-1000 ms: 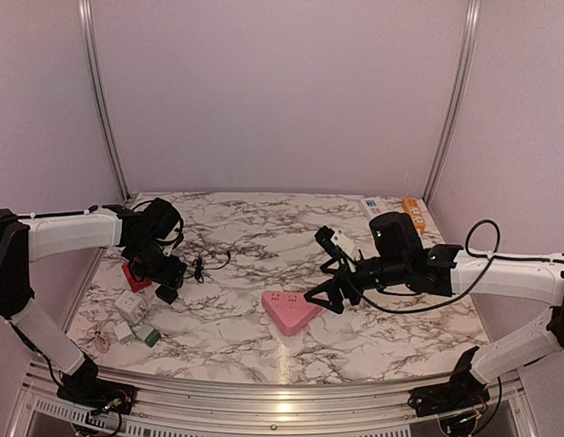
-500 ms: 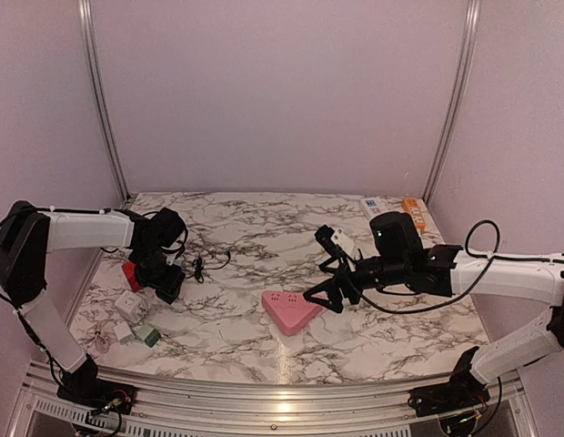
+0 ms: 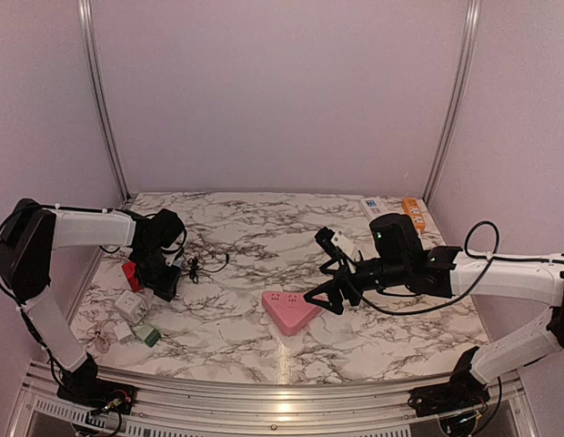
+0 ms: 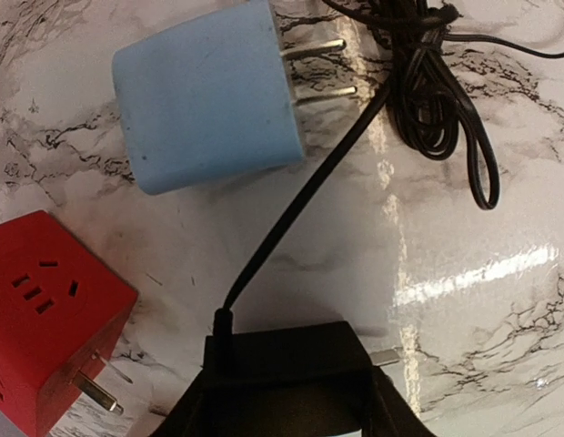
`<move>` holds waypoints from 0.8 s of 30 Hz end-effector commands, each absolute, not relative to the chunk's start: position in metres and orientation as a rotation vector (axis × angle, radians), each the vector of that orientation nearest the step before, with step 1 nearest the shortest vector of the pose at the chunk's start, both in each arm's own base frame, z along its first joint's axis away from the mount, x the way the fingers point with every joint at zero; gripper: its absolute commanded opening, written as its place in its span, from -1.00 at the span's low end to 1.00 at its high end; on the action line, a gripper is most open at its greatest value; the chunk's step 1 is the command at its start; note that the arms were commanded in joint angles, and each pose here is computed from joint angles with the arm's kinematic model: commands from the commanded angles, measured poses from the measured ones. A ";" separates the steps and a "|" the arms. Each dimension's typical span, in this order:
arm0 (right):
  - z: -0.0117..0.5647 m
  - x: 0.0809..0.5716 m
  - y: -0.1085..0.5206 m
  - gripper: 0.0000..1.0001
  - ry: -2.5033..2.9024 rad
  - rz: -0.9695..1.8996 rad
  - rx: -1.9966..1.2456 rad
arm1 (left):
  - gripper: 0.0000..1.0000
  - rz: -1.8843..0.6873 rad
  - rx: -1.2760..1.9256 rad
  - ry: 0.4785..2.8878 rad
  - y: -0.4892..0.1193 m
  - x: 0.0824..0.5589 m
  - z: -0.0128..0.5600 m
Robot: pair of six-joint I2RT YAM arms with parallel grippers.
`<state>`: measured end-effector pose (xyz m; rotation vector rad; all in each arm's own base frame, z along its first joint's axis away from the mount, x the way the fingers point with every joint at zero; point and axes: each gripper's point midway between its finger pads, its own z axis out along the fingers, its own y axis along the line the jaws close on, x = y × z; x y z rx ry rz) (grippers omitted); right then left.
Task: Insert the plug
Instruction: Pick up the plug at the corner of the board.
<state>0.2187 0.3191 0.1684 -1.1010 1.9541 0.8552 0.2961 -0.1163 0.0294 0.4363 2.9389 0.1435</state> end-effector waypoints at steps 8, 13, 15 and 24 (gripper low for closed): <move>0.183 0.224 0.324 0.97 1.918 0.863 -1.080 | -0.91 0.029 0.439 2.936 -0.130 0.293 0.039; 0.192 0.223 0.330 0.97 1.911 0.910 -1.068 | -0.91 -0.069 0.531 2.802 -0.155 0.297 0.075; 0.196 0.222 0.334 0.97 1.905 0.943 -1.067 | -0.91 -0.088 0.574 2.737 -0.165 0.296 0.090; 0.224 0.205 0.353 0.97 1.872 1.146 -1.120 | -0.91 -0.114 0.936 2.457 -0.224 0.263 0.137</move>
